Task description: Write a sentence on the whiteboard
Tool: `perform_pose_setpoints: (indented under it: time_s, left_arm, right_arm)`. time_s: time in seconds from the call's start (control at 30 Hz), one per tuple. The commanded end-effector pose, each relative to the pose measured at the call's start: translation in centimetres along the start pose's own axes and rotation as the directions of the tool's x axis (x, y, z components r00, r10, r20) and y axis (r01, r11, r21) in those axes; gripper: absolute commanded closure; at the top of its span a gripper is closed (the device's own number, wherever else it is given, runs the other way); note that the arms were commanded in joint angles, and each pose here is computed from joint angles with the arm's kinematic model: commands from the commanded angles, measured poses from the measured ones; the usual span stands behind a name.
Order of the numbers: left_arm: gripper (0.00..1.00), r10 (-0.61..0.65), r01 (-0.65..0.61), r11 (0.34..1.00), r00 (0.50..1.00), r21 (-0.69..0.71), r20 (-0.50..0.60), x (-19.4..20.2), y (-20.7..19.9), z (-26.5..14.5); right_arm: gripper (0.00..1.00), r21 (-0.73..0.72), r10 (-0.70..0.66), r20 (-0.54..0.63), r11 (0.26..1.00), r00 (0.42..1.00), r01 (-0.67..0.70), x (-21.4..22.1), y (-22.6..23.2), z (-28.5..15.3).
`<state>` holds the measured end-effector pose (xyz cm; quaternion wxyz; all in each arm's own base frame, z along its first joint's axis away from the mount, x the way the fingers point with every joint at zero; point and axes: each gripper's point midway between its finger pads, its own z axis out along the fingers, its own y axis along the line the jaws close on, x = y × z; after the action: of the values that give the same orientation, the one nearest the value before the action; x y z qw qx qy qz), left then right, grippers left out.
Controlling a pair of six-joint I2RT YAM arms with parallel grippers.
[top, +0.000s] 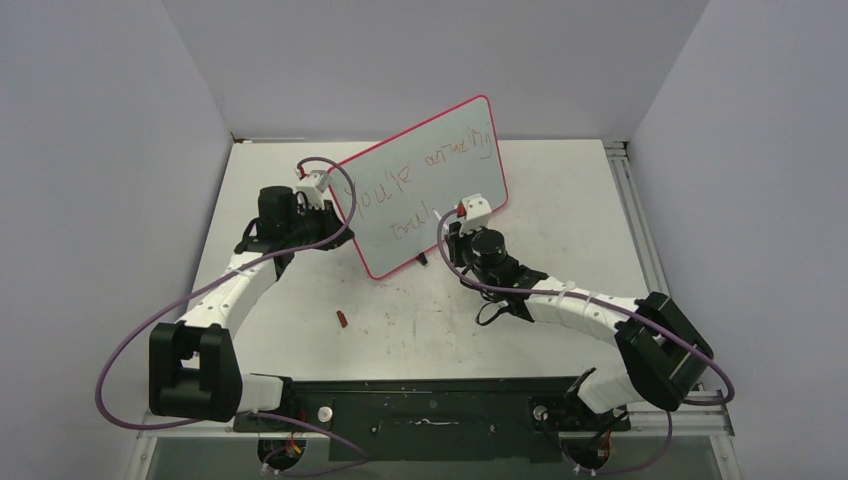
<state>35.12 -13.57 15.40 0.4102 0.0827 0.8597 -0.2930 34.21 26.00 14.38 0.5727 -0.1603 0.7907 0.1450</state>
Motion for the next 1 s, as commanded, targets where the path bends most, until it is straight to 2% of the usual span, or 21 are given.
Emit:
perform_pose_setpoints:
  time_s: [0.0,0.67,0.97]
  left_arm:
    - [0.93,0.044,-0.047,0.998,0.998,0.049,0.055,-2.4,-1.9,-0.6]
    - [0.93,0.048,-0.050,0.998,0.997,0.048,0.056,-2.4,-1.9,-0.6]
    - [0.93,0.049,-0.052,0.997,0.997,0.050,0.058,-2.5,-2.0,-0.7]
  right_arm:
    - [0.95,0.009,0.032,0.105,0.999,0.994,-0.033,-4.2,0.0,-0.7]
    - [0.95,-0.001,0.026,0.086,1.000,0.996,-0.026,-3.0,0.5,1.9]
    - [0.95,0.024,0.000,0.026,1.000,1.000,-0.001,-0.2,-0.3,2.1]
